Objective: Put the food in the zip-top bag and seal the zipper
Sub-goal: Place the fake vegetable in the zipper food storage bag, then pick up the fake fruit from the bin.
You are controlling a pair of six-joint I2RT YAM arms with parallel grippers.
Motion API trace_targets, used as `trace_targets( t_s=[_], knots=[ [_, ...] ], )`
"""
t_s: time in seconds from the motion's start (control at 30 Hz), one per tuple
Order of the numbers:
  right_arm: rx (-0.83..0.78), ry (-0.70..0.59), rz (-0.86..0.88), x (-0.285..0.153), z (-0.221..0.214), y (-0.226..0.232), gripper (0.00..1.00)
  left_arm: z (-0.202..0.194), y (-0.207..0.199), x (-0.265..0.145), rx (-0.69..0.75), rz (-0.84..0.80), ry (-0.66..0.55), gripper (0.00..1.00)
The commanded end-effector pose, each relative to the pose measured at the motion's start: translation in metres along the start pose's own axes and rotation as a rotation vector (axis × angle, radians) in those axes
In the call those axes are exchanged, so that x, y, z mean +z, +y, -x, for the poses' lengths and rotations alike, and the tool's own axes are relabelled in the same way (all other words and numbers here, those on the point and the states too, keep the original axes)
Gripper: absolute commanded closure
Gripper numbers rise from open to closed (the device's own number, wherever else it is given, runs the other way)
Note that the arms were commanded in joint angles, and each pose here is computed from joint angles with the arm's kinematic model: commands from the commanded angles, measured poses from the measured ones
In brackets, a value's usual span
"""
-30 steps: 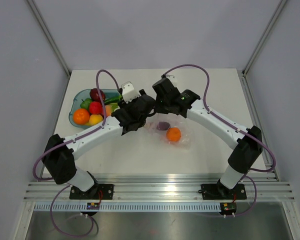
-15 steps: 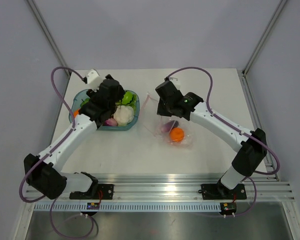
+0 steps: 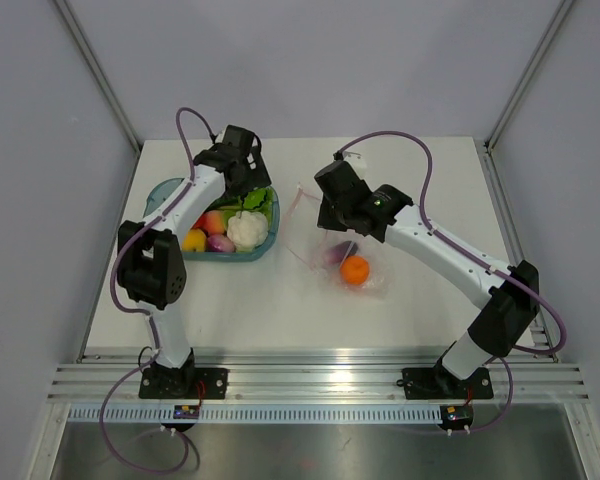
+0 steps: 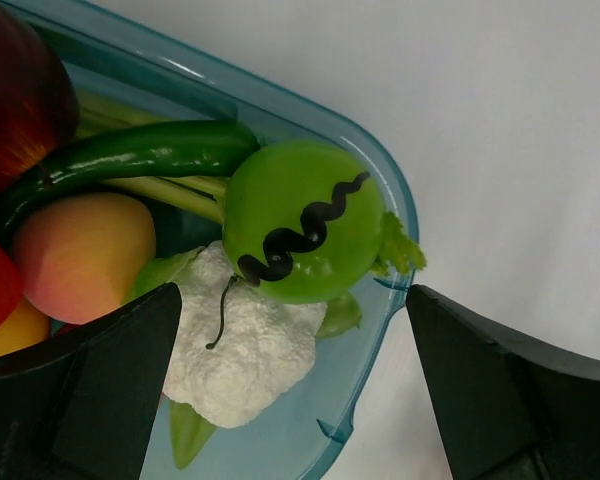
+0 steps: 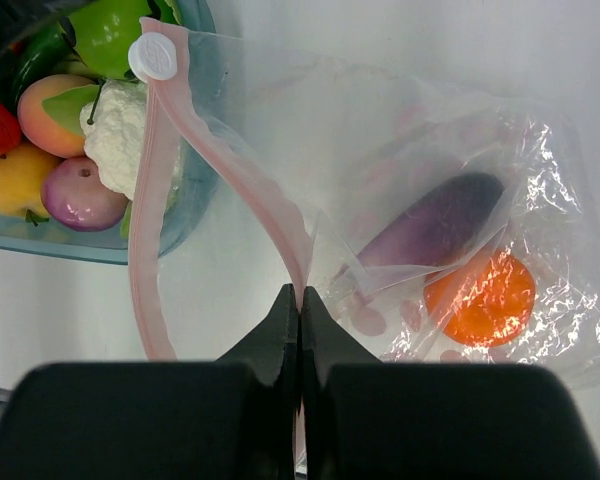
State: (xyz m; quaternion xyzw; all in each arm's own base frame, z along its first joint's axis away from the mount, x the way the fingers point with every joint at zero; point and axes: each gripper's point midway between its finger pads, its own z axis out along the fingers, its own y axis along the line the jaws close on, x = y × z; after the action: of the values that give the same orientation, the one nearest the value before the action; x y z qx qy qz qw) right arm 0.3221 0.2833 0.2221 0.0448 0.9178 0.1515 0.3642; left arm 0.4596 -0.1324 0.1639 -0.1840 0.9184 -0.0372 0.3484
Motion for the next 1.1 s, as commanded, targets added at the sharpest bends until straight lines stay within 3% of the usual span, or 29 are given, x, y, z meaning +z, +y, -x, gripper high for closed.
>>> trace_targets(
  t_s=[0.0,0.7,0.9,1.07],
  knots=[
    [0.010,-0.058,-0.002,-0.016,0.019,-0.004,1.00,0.006,-0.008,-0.001,0.013,-0.065,0.043,0.01],
    [0.001,-0.036,0.020,-0.011,0.017,0.005,1.00,-0.004,-0.022,0.054,-0.049,-0.135,0.111,0.02],
    [0.005,-0.037,0.019,-0.012,0.017,0.003,1.00,-0.007,-0.020,0.055,-0.039,-0.132,0.121,0.08],
    [0.008,-0.038,0.020,-0.013,0.017,0.003,1.00,0.004,-0.014,0.038,-0.043,-0.117,0.078,0.28]
  ],
)
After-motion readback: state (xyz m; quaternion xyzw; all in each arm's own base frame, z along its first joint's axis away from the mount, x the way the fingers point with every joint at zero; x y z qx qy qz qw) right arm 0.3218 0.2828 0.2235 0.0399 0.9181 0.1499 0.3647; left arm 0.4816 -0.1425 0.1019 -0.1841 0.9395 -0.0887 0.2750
